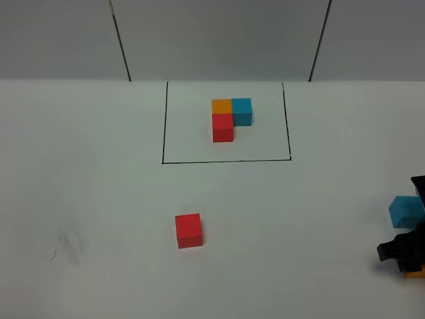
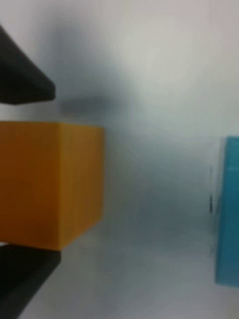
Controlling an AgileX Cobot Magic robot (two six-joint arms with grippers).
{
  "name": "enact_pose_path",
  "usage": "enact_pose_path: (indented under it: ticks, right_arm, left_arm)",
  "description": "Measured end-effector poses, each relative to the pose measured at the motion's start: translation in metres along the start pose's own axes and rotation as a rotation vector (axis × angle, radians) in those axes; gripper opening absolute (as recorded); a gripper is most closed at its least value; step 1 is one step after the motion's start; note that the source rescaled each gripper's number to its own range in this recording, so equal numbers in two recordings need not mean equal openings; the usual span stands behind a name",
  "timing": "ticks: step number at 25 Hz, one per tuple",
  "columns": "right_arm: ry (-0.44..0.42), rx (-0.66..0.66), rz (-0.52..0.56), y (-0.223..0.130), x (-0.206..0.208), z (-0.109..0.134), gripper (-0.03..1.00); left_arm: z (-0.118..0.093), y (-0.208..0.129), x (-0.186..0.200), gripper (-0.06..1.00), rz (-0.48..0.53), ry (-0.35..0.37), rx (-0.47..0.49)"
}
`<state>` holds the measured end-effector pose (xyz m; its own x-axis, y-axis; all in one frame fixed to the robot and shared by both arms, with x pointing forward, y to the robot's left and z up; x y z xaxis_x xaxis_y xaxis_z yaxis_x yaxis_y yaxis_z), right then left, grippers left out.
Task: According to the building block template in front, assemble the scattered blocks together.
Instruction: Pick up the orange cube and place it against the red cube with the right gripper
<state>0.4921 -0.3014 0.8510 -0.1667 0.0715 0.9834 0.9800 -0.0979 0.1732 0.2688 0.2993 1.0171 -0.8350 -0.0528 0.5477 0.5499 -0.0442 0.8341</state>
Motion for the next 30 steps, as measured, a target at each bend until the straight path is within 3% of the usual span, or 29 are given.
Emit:
enact_pose_path:
  ticks: [1,2,16,30]
  right_arm:
    - [0.000,0.000,0.000,0.000,0.000,0.000,0.59]
    - [0.000,0.000,-0.001,0.000,0.000,0.000,0.58]
    - [0.002,0.025,-0.010,0.000,0.005,0.000,0.58]
    - [0.047,0.002,-0.239,0.002,0.119,-0.006,0.58]
  left_arm:
    - [0.000,0.000,0.000,0.00,0.000,0.000,0.000]
    - [0.000,0.000,0.000,0.00,0.000,0.000,0.000]
    - [0.000,0.000,0.000,0.00,0.000,0.000,0.000]
    - [0.000,0.000,0.000,0.00,-0.001,0.000,0.000]
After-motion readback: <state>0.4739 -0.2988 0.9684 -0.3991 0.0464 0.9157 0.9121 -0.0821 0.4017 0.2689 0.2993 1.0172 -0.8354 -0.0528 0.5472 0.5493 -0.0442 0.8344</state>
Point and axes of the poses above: a point on each arm's last joint axis where the gripper is mounted, x pointing back along that axis away from the gripper, z along the wrist's bending axis when the last joint is at zero, y = z × x, the point moved 5 cm from there along -x, pointing out along that axis toward the gripper, and after that the axes turned 6 degrees about -x, right-handed, at the moved point
